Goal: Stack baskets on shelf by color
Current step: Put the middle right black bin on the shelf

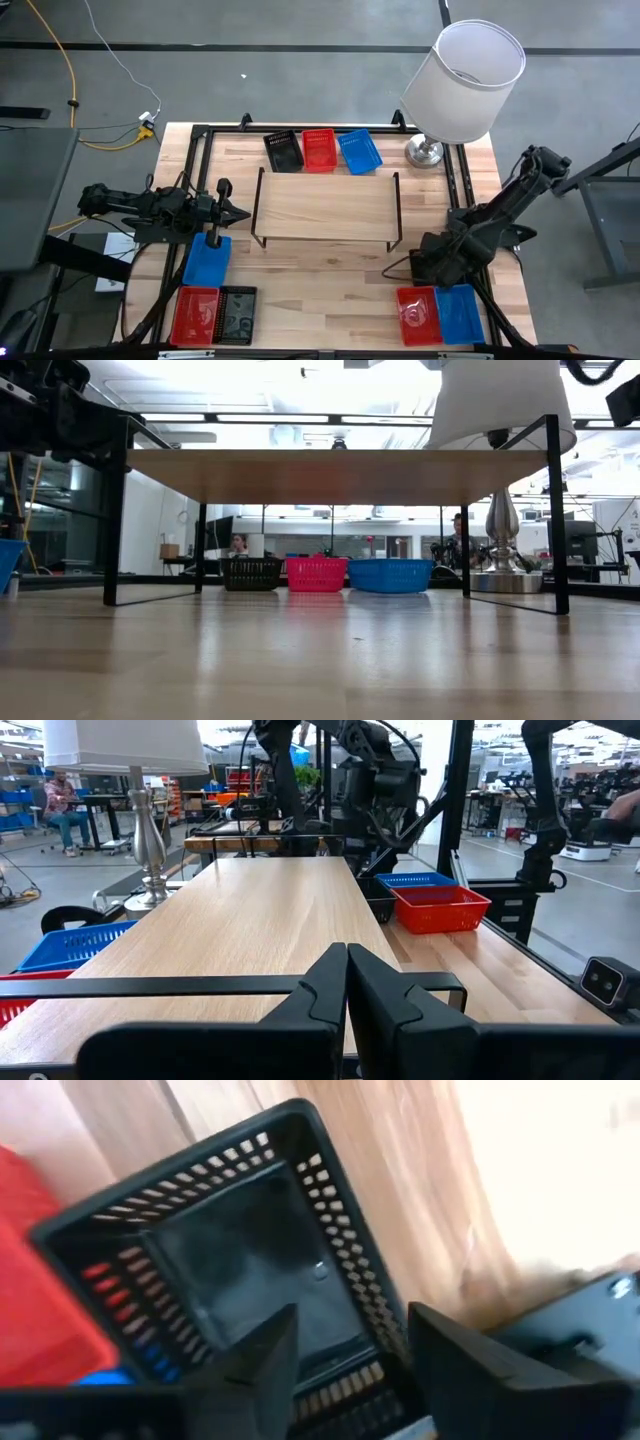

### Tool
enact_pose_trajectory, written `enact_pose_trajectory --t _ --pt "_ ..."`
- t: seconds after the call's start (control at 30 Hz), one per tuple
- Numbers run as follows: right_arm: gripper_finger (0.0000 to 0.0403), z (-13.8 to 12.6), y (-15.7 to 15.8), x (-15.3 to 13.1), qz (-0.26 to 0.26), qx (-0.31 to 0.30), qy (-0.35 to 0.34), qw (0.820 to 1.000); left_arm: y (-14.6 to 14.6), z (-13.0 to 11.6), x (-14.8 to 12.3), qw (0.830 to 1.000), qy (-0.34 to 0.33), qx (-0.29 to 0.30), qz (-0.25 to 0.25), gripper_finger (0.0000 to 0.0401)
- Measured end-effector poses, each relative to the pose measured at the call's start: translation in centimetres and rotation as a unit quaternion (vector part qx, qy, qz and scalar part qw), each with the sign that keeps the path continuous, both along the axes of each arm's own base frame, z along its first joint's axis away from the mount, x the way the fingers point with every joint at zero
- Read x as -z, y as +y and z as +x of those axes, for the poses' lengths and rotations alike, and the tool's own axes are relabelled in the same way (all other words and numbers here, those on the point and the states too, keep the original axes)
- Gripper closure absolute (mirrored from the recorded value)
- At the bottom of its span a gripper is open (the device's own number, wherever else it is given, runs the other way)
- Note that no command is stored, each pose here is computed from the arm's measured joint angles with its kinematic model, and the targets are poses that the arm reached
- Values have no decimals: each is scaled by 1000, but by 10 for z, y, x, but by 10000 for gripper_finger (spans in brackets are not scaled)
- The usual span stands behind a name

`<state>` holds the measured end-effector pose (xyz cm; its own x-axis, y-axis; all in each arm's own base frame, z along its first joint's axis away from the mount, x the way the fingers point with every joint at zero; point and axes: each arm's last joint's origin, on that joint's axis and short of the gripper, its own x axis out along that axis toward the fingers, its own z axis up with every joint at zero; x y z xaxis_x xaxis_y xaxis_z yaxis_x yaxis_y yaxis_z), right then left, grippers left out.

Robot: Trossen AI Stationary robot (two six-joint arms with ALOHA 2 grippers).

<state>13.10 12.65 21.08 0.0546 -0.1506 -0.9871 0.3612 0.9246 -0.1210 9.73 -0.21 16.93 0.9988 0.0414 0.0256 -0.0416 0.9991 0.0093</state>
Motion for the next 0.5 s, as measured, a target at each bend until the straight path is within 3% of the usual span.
enact_pose_trajectory --t 0.17,0.5 --pt "183 8 2 13 -36 -46 37 998 0 0 0 1000 0 0 0 398" --pt "199 18 -1 34 -92 -71 121 986 0 0 0 1000 0 0 0 398"
